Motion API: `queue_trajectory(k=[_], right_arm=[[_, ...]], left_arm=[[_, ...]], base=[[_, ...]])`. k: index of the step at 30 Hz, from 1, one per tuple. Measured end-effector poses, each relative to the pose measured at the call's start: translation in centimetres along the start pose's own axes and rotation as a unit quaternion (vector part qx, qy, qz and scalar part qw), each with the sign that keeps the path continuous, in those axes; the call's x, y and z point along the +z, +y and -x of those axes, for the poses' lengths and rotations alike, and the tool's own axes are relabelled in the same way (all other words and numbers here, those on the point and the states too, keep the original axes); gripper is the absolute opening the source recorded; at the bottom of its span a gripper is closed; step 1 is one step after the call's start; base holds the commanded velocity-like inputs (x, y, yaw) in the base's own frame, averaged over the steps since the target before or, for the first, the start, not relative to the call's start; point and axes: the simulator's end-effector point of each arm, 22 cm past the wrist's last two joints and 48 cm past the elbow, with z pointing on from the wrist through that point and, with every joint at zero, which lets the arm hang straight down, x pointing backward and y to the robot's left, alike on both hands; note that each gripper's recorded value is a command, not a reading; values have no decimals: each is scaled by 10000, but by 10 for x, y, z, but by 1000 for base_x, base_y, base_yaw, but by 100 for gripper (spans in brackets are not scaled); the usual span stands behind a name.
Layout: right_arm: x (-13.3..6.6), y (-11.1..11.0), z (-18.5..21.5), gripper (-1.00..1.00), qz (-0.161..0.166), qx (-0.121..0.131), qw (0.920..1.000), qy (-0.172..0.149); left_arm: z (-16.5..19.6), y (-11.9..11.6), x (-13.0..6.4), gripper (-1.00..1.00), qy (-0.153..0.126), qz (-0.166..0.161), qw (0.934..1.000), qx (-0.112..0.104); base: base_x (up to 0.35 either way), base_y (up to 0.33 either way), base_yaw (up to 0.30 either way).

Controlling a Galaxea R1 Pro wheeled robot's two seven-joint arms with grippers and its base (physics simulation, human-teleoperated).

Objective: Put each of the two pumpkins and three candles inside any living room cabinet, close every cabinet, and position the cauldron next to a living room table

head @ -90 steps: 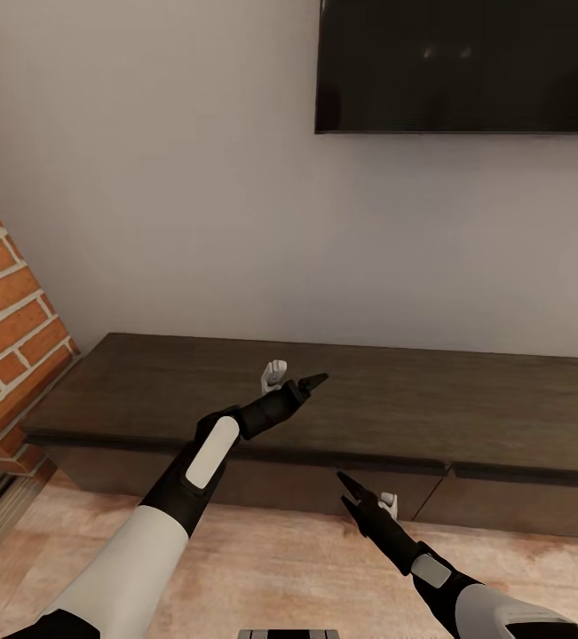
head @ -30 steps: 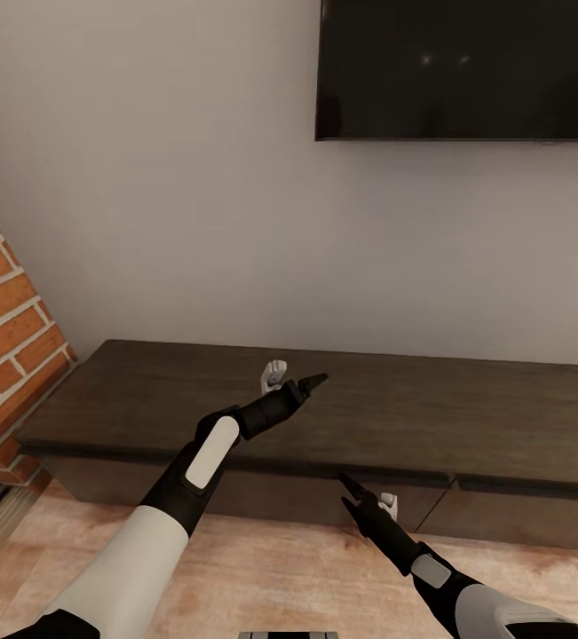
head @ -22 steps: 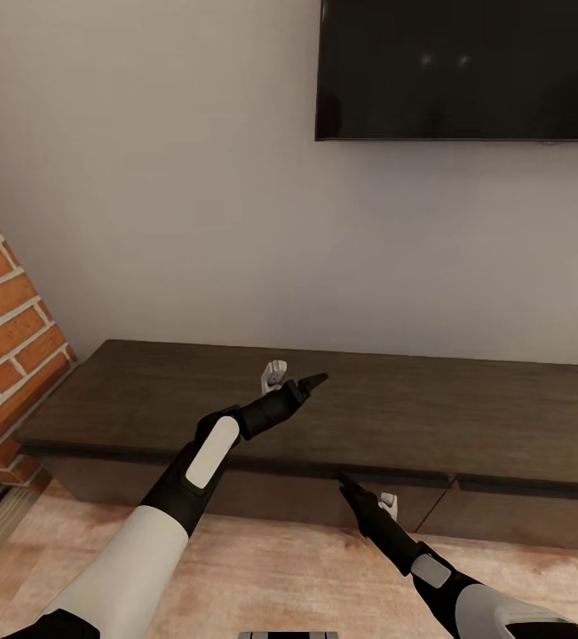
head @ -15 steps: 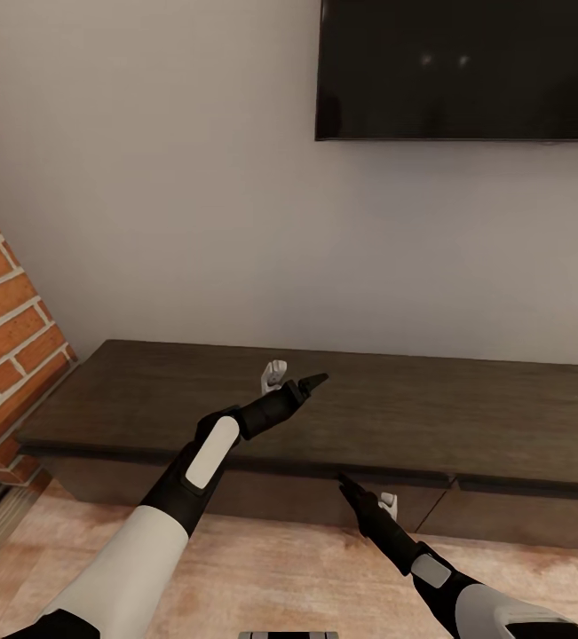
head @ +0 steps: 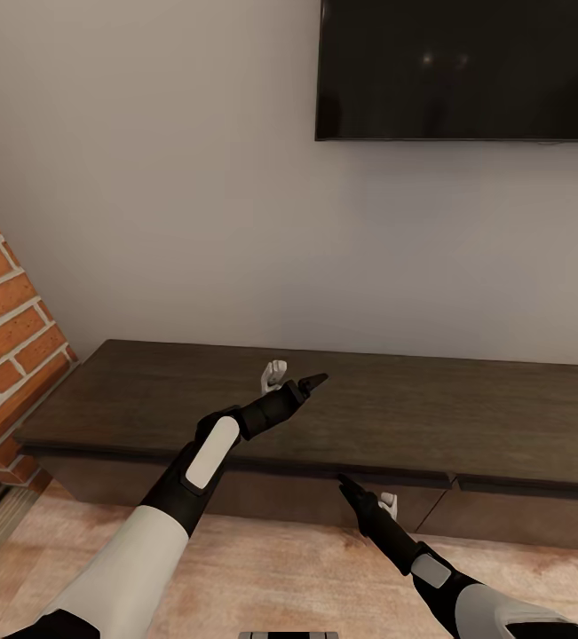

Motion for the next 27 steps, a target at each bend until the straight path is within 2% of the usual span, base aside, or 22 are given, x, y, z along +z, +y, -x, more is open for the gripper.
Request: queue_trajectory(k=[3, 8, 27], right_arm=[[0, 0, 0, -100, 0, -1, 10000, -1], [0, 11, 2, -100, 81, -78, 9999, 8], [0, 12, 2, -100, 97, -77, 9999, 4]], left_arm=[[0, 0, 0, 100, 4, 2, 10000, 4], [4, -13, -2, 100, -24, -52, 9999, 84], [4, -13, -2, 100, -24, -52, 9999, 82]], base=[[0, 0, 0], [0, 0, 0], [0, 0, 0]])
